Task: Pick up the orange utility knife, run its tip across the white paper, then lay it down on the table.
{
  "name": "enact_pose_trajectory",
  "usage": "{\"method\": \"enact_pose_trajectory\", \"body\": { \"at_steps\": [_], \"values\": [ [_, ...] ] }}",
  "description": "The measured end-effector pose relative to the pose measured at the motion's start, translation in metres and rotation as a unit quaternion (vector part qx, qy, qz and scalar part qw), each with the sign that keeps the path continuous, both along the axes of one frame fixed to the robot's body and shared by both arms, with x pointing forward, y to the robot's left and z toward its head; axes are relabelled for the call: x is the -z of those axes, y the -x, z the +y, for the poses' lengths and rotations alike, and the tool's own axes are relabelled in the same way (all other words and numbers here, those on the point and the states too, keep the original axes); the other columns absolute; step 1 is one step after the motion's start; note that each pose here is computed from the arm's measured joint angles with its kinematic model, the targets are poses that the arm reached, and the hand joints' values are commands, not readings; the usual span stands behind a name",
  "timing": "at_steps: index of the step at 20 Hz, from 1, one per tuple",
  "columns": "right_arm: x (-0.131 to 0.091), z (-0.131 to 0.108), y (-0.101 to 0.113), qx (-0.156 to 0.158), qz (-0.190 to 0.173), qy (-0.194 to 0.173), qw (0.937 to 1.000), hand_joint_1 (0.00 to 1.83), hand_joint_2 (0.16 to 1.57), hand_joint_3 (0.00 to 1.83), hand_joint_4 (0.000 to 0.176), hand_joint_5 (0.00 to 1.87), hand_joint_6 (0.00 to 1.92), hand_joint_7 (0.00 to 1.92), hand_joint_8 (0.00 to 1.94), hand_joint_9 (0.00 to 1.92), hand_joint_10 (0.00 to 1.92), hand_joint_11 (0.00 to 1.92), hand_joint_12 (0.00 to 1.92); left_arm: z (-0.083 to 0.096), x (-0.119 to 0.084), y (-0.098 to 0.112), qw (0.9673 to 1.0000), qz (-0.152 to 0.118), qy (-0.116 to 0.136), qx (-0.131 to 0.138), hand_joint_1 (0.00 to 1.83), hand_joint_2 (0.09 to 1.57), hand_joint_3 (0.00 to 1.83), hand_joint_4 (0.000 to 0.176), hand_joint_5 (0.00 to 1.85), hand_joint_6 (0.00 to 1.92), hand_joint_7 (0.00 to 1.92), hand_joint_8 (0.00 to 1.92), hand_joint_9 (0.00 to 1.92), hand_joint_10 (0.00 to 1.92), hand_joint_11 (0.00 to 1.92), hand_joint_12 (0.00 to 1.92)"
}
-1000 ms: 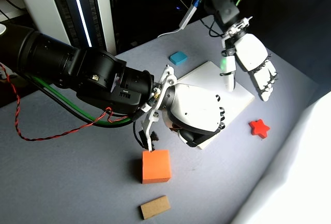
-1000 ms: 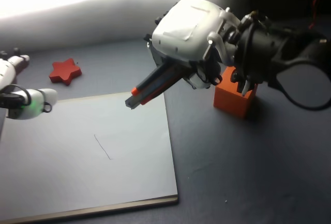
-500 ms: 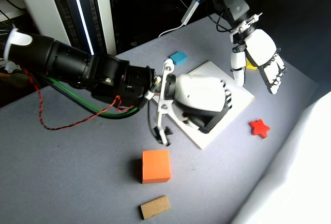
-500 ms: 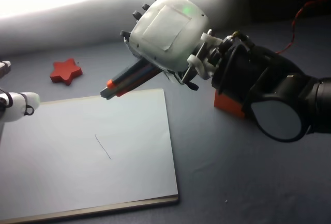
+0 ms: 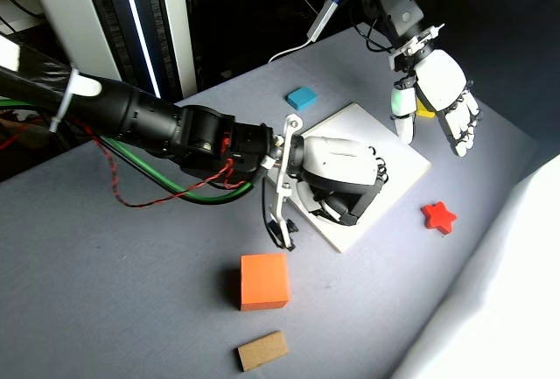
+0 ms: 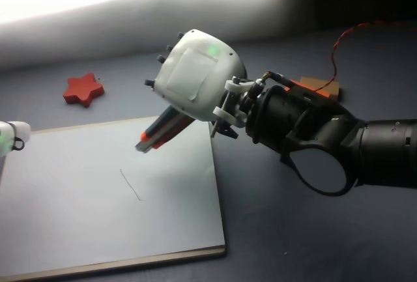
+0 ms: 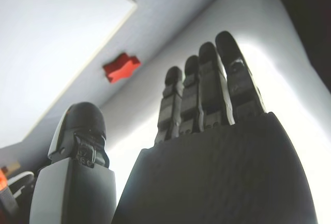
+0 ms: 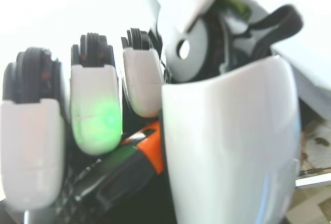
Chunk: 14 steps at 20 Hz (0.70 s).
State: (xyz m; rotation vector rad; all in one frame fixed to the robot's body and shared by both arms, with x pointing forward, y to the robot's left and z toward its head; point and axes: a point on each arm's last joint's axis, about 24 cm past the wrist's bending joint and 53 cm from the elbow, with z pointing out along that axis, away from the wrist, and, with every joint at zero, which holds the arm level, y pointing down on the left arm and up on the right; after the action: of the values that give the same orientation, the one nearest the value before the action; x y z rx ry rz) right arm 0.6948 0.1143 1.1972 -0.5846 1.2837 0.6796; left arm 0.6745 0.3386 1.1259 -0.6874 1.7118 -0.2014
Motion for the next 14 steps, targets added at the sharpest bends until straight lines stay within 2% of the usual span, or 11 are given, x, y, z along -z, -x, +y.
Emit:
{"method": "enact_pose_trajectory", "body": {
  "at_steps": [4, 7, 10, 12, 14],
  "values": [
    [0.005, 0.009, 0.003, -0.005, -0.003, 0.011, 0.9999, 1.55, 1.04, 0.64, 0.176, 1.51, 1.92, 1.76, 1.94, 1.88, 1.92, 1.92, 1.92, -0.001, 0.004, 0.001, 1.0, 0.006, -0.004, 0.006, 0.15, 1.31, 0.0, 0.017, 0.12, 0.0, 0.14, 0.0, 0.2, 0.0, 0.0, 0.66],
    [0.012, 0.031, 0.015, -0.025, 0.01, 0.015, 0.9995, 1.53, 1.04, 0.63, 0.176, 1.48, 1.92, 1.74, 1.94, 1.87, 1.92, 1.92, 1.92, 0.0, 0.003, 0.001, 1.0, 0.006, -0.004, 0.004, 0.12, 1.32, 0.0, 0.016, 0.12, 0.01, 0.13, 0.0, 0.2, 0.0, 0.0, 0.71],
    [0.014, 0.033, 0.017, -0.027, 0.013, 0.018, 0.9994, 1.54, 1.03, 0.63, 0.176, 1.49, 1.92, 1.73, 1.94, 1.87, 1.92, 1.92, 1.92, 0.0, 0.003, 0.001, 1.0, 0.005, -0.004, 0.004, 0.11, 1.32, 0.0, 0.019, 0.11, 0.0, 0.14, 0.0, 0.2, 0.0, 0.0, 0.67],
    [0.014, 0.033, 0.017, -0.027, 0.011, 0.019, 0.9994, 1.52, 1.05, 0.63, 0.176, 1.49, 1.92, 1.72, 1.94, 1.87, 1.92, 1.92, 1.92, 0.0, 0.003, 0.001, 1.0, 0.005, -0.004, 0.004, 0.14, 1.31, 0.0, 0.012, 0.11, 0.0, 0.15, 0.0, 0.19, 0.0, 0.0, 0.7],
    [0.014, 0.033, 0.016, -0.027, 0.011, 0.019, 0.9994, 1.52, 1.05, 0.62, 0.176, 1.53, 1.92, 1.77, 1.94, 1.9, 1.92, 1.92, 1.92, 0.0, 0.003, 0.001, 1.0, 0.005, -0.004, 0.004, 0.16, 1.31, 0.0, 0.015, 0.12, 0.0, 0.16, 0.0, 0.2, 0.0, 0.0, 0.7]
  ]
}}
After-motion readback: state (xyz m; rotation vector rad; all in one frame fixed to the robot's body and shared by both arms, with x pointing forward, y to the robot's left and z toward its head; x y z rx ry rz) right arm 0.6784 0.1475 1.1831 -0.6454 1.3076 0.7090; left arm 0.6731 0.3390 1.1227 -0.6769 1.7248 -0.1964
